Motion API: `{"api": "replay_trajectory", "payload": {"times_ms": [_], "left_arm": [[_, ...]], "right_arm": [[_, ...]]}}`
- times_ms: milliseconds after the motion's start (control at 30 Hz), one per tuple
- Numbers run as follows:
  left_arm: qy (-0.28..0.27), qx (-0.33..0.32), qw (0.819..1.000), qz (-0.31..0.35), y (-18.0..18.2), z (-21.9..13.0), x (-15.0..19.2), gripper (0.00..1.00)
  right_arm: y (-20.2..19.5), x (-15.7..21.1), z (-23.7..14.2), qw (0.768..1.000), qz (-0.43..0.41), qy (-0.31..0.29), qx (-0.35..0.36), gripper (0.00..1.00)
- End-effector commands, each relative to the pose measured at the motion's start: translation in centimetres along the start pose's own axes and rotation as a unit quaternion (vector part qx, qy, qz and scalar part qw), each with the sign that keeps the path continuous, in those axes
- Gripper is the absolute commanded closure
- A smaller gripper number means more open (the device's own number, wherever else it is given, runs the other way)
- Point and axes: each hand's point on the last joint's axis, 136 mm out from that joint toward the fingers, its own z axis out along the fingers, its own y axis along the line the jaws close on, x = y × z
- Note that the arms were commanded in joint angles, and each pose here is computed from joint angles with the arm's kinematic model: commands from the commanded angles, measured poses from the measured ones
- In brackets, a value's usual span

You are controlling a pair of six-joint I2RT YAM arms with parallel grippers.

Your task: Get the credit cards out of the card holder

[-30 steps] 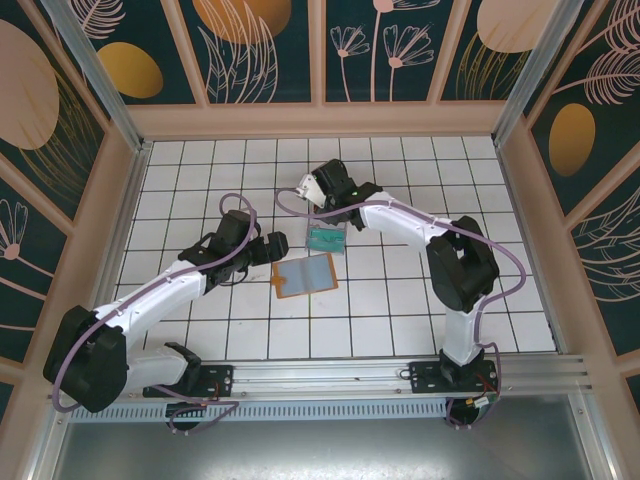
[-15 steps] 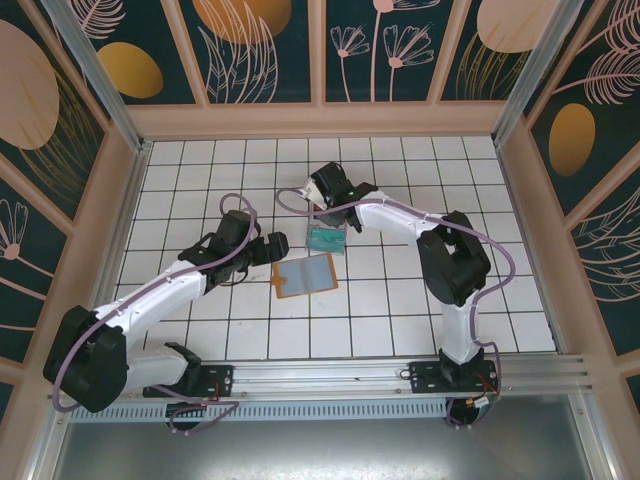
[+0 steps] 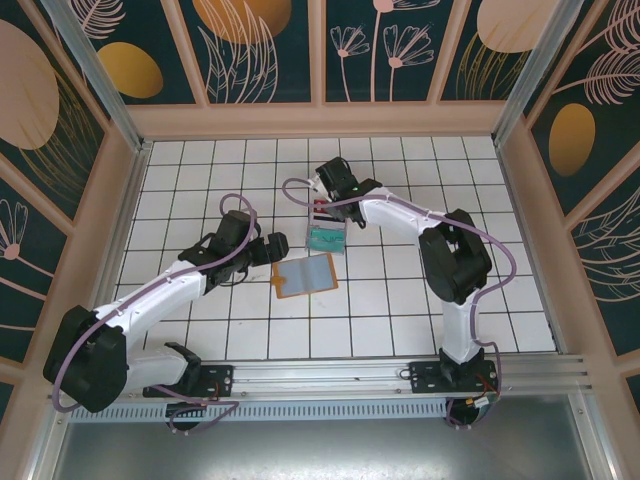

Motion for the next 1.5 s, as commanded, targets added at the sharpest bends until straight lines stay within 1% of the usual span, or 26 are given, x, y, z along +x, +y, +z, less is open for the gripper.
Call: {"api": "replay_trajectory", "payload": {"times_ms": [0, 100, 200, 300, 400, 467, 533, 567, 600, 633, 667, 700, 733, 800, 867, 900, 967, 1033, 1067, 1133, 1167, 1200, 1267, 1333, 1400, 1467], "left_arm": [[-0.004, -0.008, 1.000, -0.007, 0.6, -0.3, 0.0, 0.05], [-0.013, -0.026, 1.000, -0.011, 1.2, -0.4, -0.3, 0.05], [-0.033, -0.046, 0.998, -0.016, 1.9, -0.8, -1.1, 0.02], [-0.068, -0.077, 0.994, -0.023, 2.9, -1.7, -2.3, 0.02], [-0.121, -0.111, 0.986, -0.032, 4.2, -3.3, -4.1, 0.02], [-0.158, -0.125, 0.979, -0.032, 4.8, -4.5, -5.2, 0.02], [-0.198, -0.140, 0.970, -0.028, 5.5, -5.6, -6.2, 0.02], [-0.220, -0.151, 0.963, -0.027, 6.1, -6.2, -6.6, 0.01], [-0.244, -0.163, 0.956, -0.028, 6.7, -6.9, -7.0, 0.01], [-0.265, -0.178, 0.947, -0.029, 7.4, -7.5, -7.4, 0.01], [-0.284, -0.187, 0.940, -0.025, 7.9, -8.0, -7.6, 0.01], [-0.299, -0.192, 0.935, -0.016, 8.0, -8.4, -8.0, 0.01], [-0.306, -0.198, 0.931, -0.008, 8.3, -8.7, -8.1, 0.01], [-0.333, -0.220, 0.917, 0.001, 9.0, -9.4, -8.8, 0.01], [-0.351, -0.250, 0.902, 0.015, 10.0, -9.8, -9.2, 0.01], [-0.352, -0.263, 0.898, 0.023, 10.5, -9.8, -9.4, 0.02], [-0.344, -0.286, 0.893, 0.044, 11.2, -9.4, -10.0, 0.01], [-0.333, -0.316, 0.886, 0.064, 12.3, -8.7, -10.5, 0.01], [-0.329, -0.327, 0.884, 0.066, 12.9, -8.4, -10.7, 0.01], [-0.311, -0.330, 0.888, 0.078, 14.1, -6.9, -11.2, 0.02], [-0.308, -0.336, 0.887, 0.071, 14.9, -6.5, -11.4, 0.01], [-0.304, -0.341, 0.888, 0.059, 15.8, -6.0, -11.6, 0.01], [-0.294, -0.342, 0.891, 0.053, 17.0, -4.9, -12.2, 0.01], [-0.290, -0.348, 0.890, 0.047, 18.2, -4.0, -12.6, 0.01], [-0.292, -0.357, 0.886, 0.035, 19.8, -3.5, -12.8, 0.01], [-0.304, -0.351, 0.885, 0.035, 20.8, -3.0, -12.7, 0.02]], "right_arm": [[-1.3, -1.2, -2.1, 0.998, 0.039, -0.038, 0.010, 0.60], [-2.3, -1.9, -4.5, 0.994, 0.078, -0.078, 0.015, 0.59], [-4.0, -2.3, -7.5, 0.982, 0.140, -0.125, 0.030, 0.59], [-5.4, -1.4, -10.3, 0.962, 0.211, -0.165, 0.045, 0.59], [-6.6, 0.6, -13.0, 0.933, 0.288, -0.209, 0.052, 0.58], [-7.6, 2.5, -14.4, 0.908, 0.342, -0.234, 0.057, 0.52], [-8.6, 5.2, -15.1, 0.882, 0.394, -0.248, 0.066, 0.43], [-8.6, 6.5, -15.5, 0.871, 0.415, -0.255, 0.068, 0.34], [-9.4, 8.6, -15.6, 0.856, 0.442, -0.255, 0.082, 0.21], [-9.9, 9.7, -16.0, 0.844, 0.459, -0.262, 0.088, 0.11], [-10.0, 11.4, -15.9, 0.836, 0.473, -0.263, 0.093, 0.05], [-10.2, 13.0, -15.7, 0.826, 0.489, -0.262, 0.101, 0.02], [-10.6, 14.5, -15.7, 0.814, 0.506, -0.260, 0.113, 0.01], [-11.6, 17.6, -15.5, 0.793, 0.536, -0.249, 0.146, 0.01], [-12.4, 20.1, -15.3, 0.779, 0.548, -0.244, 0.183, 0.01], [-12.8, 21.3, -15.0, 0.774, 0.550, -0.242, 0.201, 0.01], [-13.1, 22.9, -14.2, 0.779, 0.539, -0.230, 0.222, 0.01], [-13.5, 24.8, -13.1, 0.778, 0.541, -0.207, 0.243, 0.01], [-13.8, 25.4, -12.6, 0.773, 0.549, -0.200, 0.248, 0.01], [-14.3, 26.8, -11.2, 0.758, 0.571, -0.183, 0.257, 0.01], [-14.6, 27.2, -10.7, 0.750, 0.581, -0.180, 0.261, 0.01], [-14.9, 27.5, -9.9, 0.749, 0.582, -0.176, 0.263, 0.01], [-15.4, 27.6, -8.7, 0.755, 0.571, -0.168, 0.273, 0.01], [-16.0, 27.3, -7.7, 0.764, 0.556, -0.166, 0.283, 0.01], [-16.7, 26.8, -7.1, 0.769, 0.539, -0.180, 0.292, 0.01], [-16.9, 26.6, -6.2, 0.774, 0.529, -0.192, 0.290, 0.01]]}}
